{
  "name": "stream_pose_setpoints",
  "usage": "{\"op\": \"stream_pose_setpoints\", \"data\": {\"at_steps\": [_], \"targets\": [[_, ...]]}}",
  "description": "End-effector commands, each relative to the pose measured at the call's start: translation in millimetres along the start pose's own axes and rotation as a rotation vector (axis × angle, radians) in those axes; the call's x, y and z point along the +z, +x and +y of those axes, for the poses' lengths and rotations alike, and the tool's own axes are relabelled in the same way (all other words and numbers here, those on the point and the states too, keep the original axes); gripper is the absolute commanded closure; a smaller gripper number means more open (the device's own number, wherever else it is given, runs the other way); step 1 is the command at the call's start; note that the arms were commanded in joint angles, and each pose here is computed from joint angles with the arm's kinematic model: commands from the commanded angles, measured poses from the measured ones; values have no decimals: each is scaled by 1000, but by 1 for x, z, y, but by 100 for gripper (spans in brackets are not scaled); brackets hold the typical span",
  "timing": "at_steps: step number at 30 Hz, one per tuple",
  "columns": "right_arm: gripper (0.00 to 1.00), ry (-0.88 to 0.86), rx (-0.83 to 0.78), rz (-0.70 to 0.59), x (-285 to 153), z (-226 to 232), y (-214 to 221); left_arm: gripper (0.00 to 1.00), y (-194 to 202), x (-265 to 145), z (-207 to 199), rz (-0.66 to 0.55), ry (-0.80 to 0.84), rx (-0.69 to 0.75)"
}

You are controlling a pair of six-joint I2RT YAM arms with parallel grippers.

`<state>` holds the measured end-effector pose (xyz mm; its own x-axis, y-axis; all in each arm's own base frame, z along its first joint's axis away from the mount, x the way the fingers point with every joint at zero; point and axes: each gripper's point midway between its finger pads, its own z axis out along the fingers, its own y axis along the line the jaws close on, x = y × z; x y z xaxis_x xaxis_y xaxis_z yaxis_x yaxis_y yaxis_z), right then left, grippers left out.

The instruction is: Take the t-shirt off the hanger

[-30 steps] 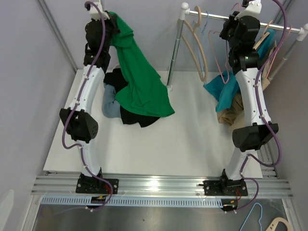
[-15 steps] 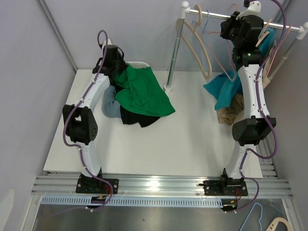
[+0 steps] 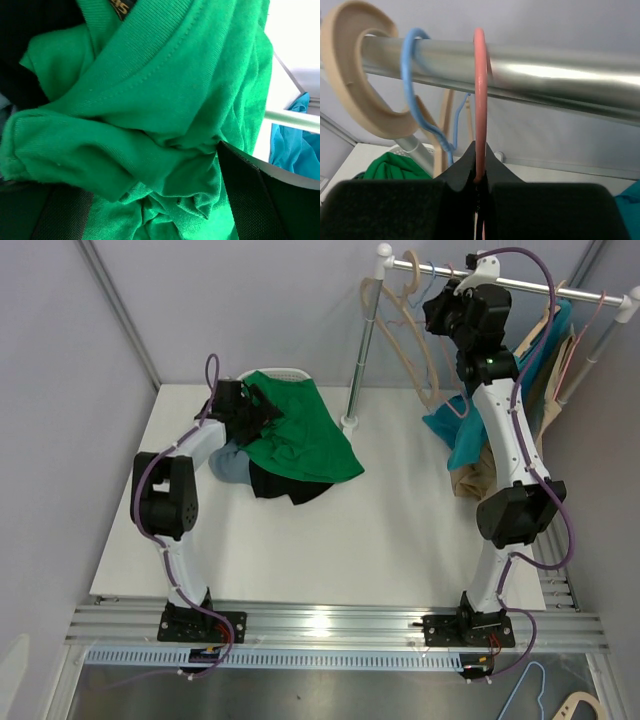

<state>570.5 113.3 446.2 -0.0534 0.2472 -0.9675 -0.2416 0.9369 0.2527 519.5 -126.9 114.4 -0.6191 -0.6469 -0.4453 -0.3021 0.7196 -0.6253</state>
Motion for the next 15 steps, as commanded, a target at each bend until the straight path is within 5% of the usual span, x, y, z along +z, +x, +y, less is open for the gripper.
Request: {"op": "stream_pose_setpoints", "data": {"at_steps": [1, 12, 15], "targets": [[100, -18, -23, -79, -15, 17, -27, 0, -17, -27, -23, -55, 71, 15], [45, 99, -46, -118, -40, 1, -54, 1, -75, -142, -94, -387, 125, 212], [43, 163, -37, -125, -61, -9, -67, 1, -79, -167, -112, -438, 138, 257]]}}
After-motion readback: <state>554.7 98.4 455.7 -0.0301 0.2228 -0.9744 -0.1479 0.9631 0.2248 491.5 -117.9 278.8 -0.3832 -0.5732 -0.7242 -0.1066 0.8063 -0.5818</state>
